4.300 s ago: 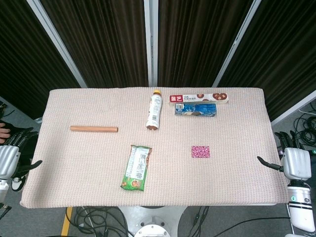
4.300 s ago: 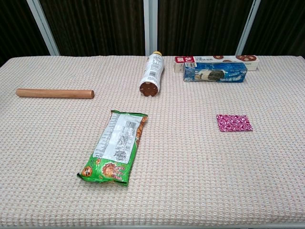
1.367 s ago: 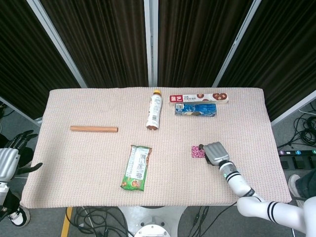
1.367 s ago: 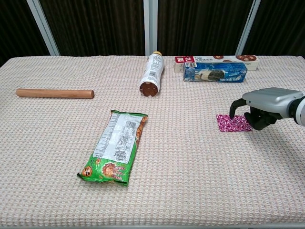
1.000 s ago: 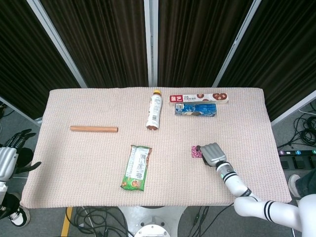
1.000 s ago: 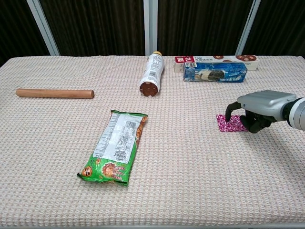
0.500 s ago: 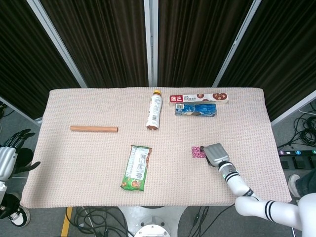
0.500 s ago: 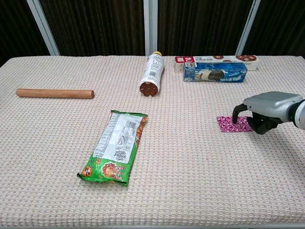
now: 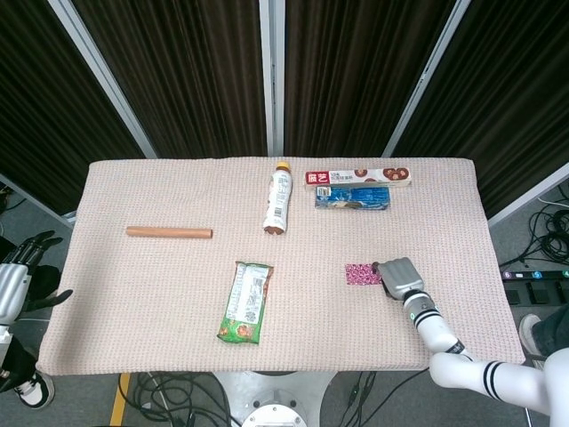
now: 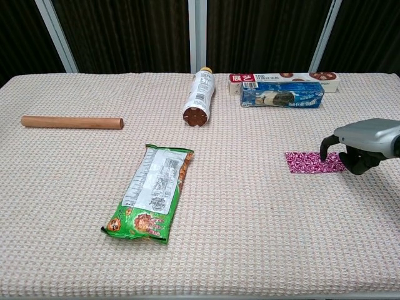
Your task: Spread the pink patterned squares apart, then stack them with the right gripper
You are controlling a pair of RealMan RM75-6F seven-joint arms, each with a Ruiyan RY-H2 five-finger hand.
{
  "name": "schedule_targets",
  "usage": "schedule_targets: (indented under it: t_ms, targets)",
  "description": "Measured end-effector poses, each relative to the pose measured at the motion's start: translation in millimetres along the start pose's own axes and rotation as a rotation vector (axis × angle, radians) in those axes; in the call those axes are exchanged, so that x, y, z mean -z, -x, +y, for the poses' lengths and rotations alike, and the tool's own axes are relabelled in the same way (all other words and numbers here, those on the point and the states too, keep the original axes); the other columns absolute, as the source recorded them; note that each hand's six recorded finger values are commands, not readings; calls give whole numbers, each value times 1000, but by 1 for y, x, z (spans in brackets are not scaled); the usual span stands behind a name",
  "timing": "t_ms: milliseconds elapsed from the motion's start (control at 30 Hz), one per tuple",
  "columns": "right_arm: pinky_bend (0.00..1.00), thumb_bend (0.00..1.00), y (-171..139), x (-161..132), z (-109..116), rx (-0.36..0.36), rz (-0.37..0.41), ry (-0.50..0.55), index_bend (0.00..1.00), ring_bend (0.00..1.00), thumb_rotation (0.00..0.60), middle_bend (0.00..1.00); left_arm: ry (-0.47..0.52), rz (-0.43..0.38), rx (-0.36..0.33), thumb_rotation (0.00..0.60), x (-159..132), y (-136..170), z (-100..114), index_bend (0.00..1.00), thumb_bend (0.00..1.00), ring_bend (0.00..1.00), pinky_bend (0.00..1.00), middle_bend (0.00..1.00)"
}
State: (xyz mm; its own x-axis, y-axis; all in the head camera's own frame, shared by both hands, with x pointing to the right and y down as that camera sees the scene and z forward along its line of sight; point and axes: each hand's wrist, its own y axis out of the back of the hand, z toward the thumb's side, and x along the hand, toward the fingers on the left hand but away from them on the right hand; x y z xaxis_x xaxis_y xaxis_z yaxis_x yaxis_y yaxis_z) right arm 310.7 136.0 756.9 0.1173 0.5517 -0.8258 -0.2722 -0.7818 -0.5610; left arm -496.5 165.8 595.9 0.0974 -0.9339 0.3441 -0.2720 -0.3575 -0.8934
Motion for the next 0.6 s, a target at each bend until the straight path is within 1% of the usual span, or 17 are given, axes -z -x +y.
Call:
schedule_targets:
  t_ms: [167, 267, 500, 600]
  targets:
    - [971, 739, -2, 8, -3, -17, -19, -2, 291, 1000, 600, 1000, -1, 0, -2, 600, 0, 0, 1, 230, 64, 165, 264, 226]
    - [971, 740, -3, 8, 0, -8, -20, 6, 291, 1000, 600, 1000, -1, -1, -4, 600, 0, 1, 1, 230, 64, 165, 264, 226]
    - [971, 738, -7, -5, 13, 36, 17, 26, 291, 1000, 600, 1000, 1, 2, -10, 600, 2, 1, 3, 230, 64, 165, 264, 226]
    - [971, 738, -6, -12, 15, 41, 32, 35, 290, 1000, 600, 1000, 1, 4, -15, 600, 2, 1, 5, 230, 64, 165, 264, 225]
